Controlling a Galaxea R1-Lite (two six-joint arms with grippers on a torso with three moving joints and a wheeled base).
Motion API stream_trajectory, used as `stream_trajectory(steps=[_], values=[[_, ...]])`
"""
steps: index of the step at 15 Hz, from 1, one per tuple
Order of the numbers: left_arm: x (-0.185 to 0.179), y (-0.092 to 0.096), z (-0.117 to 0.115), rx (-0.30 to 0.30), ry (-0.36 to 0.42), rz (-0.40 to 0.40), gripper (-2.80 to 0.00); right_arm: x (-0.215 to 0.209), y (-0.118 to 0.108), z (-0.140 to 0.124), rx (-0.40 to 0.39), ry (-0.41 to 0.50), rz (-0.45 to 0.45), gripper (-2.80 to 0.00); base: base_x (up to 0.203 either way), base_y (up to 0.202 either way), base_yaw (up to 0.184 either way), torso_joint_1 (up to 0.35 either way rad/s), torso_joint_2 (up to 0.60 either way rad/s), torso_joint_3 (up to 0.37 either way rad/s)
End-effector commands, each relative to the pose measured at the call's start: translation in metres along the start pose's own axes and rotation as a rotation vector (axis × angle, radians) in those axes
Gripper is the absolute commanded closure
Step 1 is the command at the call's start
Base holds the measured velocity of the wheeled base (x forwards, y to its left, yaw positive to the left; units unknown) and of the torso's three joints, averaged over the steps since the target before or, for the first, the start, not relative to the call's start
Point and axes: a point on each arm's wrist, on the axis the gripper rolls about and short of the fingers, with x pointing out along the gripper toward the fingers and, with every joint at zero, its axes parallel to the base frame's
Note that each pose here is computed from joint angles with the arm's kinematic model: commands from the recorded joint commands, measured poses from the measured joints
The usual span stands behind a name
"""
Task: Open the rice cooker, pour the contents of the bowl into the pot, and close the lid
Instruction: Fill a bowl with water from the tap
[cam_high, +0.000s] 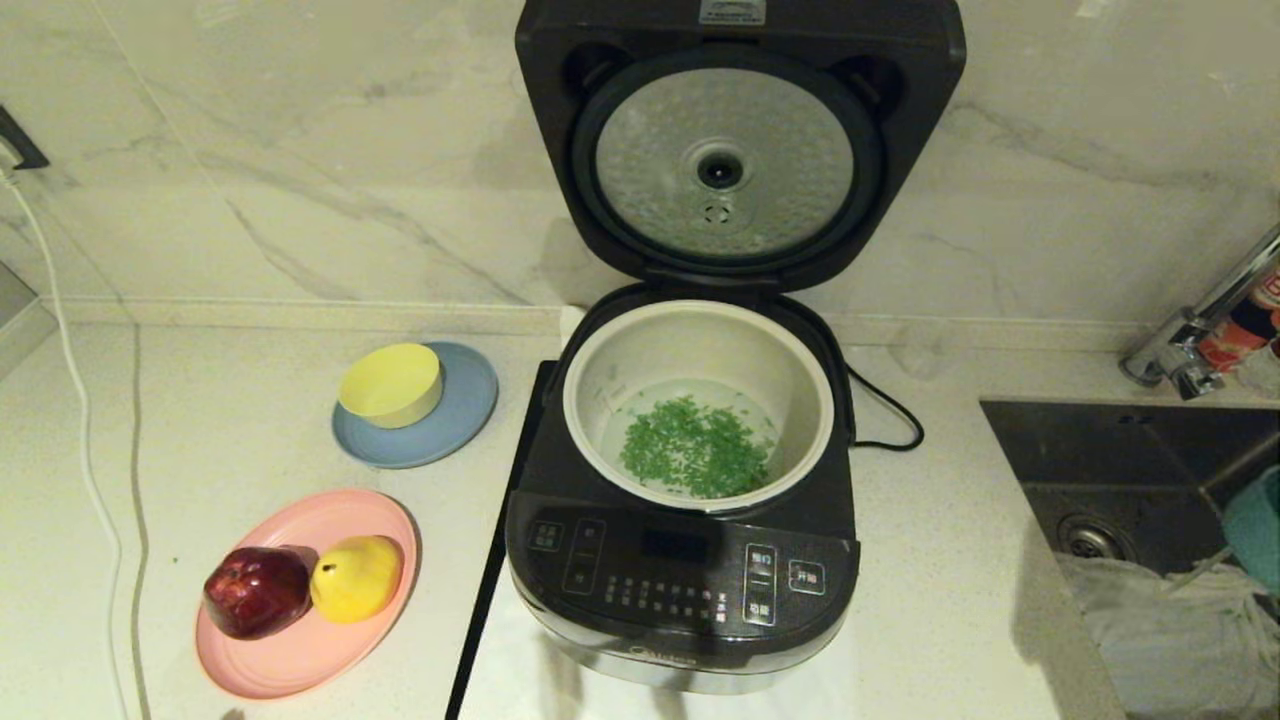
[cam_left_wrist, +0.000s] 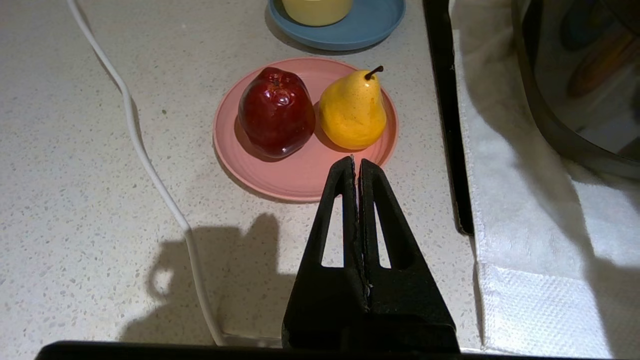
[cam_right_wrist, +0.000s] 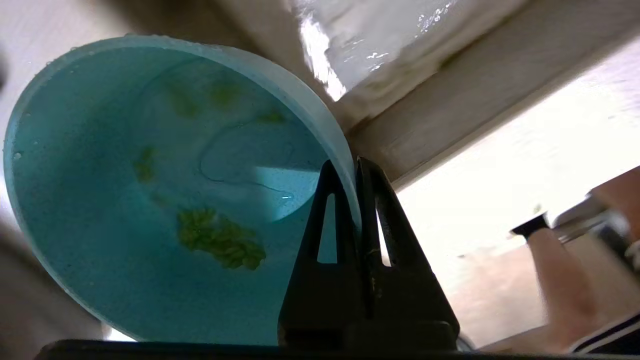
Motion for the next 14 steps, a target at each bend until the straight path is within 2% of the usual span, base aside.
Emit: stream_trajectory(steps=[1, 4, 6, 11, 14], values=[[0.000, 0.000, 0.000, 0.000, -0.001, 0.000, 0.00, 0.041, -0.052, 0.022, 0.144, 0.082, -0.032, 0.00, 0.000, 0.000, 0.000, 0.000, 0.00, 0.000], [0.000, 0.000, 0.000, 0.000, -0.001, 0.000, 0.00, 0.060, -0.096, 0.047, 0.236, 0.062, -0.021, 0.00, 0.000, 0.000, 0.000, 0.000, 0.00, 0.000], [0.000, 0.000, 0.000, 0.000, -0.001, 0.000, 0.00, 0.066, -0.111, 0.061, 0.256, 0.039, -0.018, 0.00, 0.000, 0.000, 0.000, 0.000, 0.00, 0.000], [0.000, 0.000, 0.000, 0.000, -0.001, 0.000, 0.00, 0.070, -0.115, 0.080, 0.232, -0.037, 0.015, 0.00, 0.000, 0.000, 0.000, 0.000, 0.00, 0.000], [0.000, 0.000, 0.000, 0.000, -0.001, 0.000, 0.00, 0.075, -0.105, 0.089, 0.178, -0.092, 0.029, 0.00, 0.000, 0.000, 0.000, 0.000, 0.00, 0.000]])
